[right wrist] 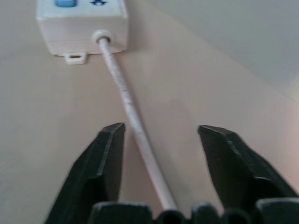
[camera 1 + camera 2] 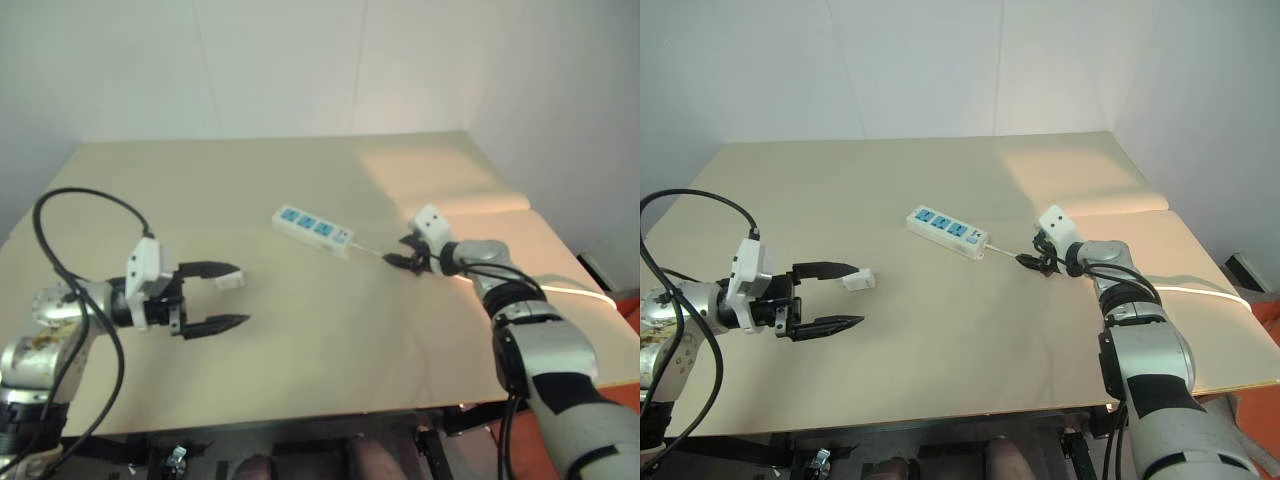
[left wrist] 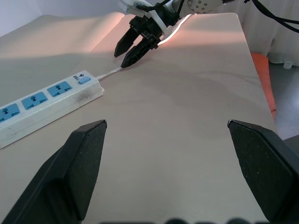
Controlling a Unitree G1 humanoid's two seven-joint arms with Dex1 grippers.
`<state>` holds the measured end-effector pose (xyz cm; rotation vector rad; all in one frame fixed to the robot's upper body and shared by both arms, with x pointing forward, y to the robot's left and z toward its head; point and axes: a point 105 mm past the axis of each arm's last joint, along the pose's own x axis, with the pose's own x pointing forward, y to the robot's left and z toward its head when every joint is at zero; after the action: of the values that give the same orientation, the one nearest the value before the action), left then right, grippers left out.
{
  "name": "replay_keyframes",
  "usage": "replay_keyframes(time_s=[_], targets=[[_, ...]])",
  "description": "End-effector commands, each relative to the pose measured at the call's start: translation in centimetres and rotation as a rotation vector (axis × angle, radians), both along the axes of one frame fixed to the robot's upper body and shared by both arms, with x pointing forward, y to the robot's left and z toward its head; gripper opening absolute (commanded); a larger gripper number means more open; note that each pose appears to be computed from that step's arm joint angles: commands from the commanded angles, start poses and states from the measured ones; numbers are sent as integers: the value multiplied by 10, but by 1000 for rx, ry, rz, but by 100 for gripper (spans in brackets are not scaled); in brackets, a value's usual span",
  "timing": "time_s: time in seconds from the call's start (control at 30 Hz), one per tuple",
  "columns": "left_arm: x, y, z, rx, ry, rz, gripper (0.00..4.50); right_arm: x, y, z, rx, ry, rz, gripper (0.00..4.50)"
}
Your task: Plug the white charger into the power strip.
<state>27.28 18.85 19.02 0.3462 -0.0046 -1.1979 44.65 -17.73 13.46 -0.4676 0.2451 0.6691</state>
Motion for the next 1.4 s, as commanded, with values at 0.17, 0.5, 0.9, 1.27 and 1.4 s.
replay_keyframes(time_s=[0.17, 0.5, 0.9, 1.27, 1.4], targets=[[2, -2, 5, 6, -47, -6, 450, -3, -1, -13, 27, 114, -24, 332], [2, -1, 3, 16, -49, 3, 450, -9, 4, -20, 22, 208, 14, 177], [3, -2, 3, 15, -69, 6, 450, -20, 9, -13, -4, 130, 183, 2], [-1, -2, 1, 16, -58, 0, 450, -75, -22, -14, -7, 76, 349, 2], [0, -4, 0, 18, -49, -12, 450, -99, -32, -22, 2, 89, 307, 2]])
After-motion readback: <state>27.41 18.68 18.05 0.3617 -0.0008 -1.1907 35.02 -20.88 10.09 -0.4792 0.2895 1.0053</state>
